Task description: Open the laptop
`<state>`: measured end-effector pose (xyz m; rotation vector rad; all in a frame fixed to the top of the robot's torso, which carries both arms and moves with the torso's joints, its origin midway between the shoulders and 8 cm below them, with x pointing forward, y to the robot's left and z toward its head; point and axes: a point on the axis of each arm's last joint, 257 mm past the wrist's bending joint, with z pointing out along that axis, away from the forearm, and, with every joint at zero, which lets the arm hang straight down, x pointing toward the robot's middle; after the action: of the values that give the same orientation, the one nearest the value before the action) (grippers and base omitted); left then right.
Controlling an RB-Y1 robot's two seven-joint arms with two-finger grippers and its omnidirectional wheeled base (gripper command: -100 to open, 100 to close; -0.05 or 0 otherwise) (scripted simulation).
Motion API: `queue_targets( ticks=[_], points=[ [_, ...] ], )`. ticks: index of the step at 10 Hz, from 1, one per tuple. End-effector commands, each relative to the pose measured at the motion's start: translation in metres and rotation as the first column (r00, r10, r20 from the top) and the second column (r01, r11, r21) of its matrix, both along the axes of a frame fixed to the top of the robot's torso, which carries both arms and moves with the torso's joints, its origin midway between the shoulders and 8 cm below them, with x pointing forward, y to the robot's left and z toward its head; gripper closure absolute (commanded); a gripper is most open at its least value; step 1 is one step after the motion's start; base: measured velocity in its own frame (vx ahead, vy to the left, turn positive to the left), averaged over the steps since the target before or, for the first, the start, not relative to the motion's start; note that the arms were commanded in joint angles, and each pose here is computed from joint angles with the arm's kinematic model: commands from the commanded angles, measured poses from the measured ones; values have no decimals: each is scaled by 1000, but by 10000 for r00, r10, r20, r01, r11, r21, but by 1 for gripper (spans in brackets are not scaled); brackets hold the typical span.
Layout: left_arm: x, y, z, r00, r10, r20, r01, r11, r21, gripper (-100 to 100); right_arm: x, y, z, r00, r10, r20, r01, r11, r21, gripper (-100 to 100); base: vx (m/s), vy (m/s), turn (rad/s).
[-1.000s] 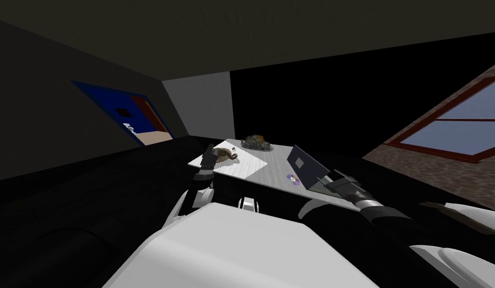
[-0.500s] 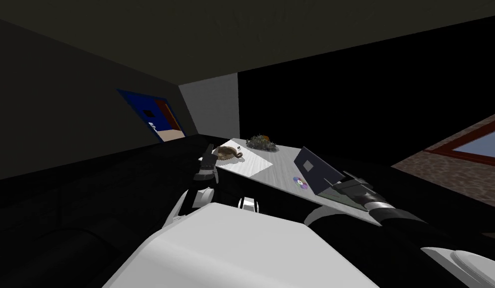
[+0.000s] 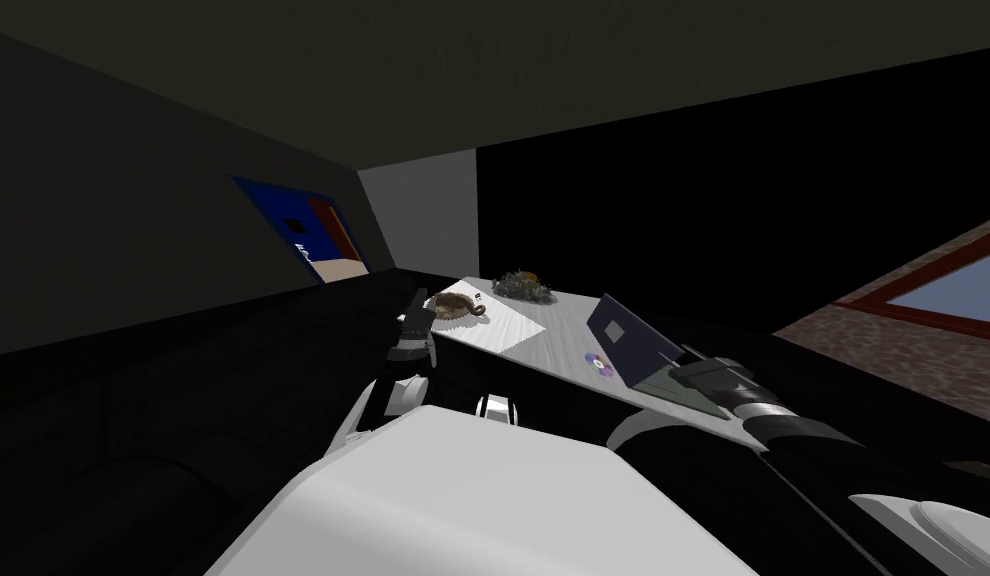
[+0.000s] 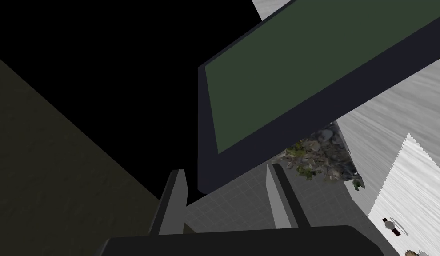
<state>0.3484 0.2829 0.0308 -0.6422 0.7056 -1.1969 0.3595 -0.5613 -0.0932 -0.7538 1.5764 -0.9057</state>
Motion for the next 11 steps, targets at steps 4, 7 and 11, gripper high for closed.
queue_targets(
  ticks=[4, 7, 11],
  points=[
    [0, 0, 0, 10000, -2, 2, 2, 10000, -1, 0, 12, 43, -1, 9967, 795, 175, -806, 9938, 764, 100, 45, -33, -151],
    [0, 0, 0, 10000, -1, 1, 1, 10000, 1, 0, 16, 40, -3, 9967, 728, 346, -782, 9782, 1924, 100, -17, -108, 49],
    [0, 0, 0, 10000, -1, 1, 1, 10000, 1, 0, 21, 36, -5, 9964, 615, 585, -779, 9364, 3422, 100, -24, -95, 24]
  ],
)
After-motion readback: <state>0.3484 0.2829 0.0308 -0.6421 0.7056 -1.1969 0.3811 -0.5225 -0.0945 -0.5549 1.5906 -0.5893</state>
